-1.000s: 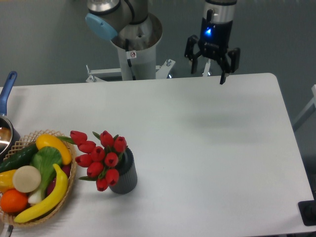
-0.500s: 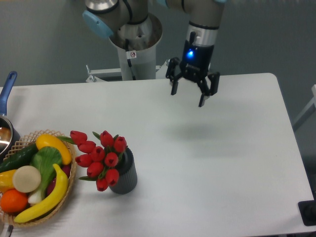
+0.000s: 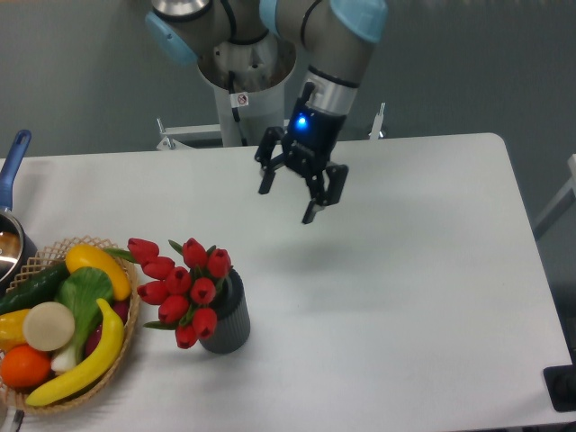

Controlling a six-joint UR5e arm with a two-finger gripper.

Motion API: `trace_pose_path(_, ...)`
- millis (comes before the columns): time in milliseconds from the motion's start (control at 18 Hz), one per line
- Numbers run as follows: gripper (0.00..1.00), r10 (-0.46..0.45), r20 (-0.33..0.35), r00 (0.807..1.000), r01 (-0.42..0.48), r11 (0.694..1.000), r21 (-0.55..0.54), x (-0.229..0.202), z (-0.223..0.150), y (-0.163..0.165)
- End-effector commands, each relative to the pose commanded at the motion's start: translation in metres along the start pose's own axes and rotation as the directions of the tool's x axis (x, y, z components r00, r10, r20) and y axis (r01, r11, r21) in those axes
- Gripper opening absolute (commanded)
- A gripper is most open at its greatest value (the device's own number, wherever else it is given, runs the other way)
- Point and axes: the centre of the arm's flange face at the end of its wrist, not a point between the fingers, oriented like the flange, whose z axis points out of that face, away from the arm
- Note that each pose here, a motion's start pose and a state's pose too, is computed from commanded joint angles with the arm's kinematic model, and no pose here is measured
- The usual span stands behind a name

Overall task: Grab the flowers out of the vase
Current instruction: 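Lower the open gripper around the tulip stems above the vase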

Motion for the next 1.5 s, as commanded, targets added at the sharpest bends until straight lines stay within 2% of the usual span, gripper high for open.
trace_pose_path(111, 1.00, -0.018, -0.024, 1.000, 0.020, 0.997, 0.077, -0.002, 0.005, -0.002)
trace_pose_path(556, 1.00, -0.039, -0.096, 0.995, 0.051, 0.990, 0.128, -0.004, 0.034, -0.003)
trace_pose_path(944, 1.00, -0.206, -0.131, 0.970, 0.221, 0.969, 0.113, -0.019, 0.043, -0.019)
trace_pose_path(1056, 1.00, -0.206, -0.139, 0.969, 0.222, 0.969, 0.111, -0.021, 0.051, -0.015)
trace_pose_path(1167, 1.00, -0.177, -0.123, 0.976, 0.191, 0.975, 0.116, -0.028, 0.060, -0.010)
trace_pose_path(1500, 1.00, -0.127, -0.149, 0.981, 0.146, 0.981, 0.126, -0.040, 0.086, -0.028)
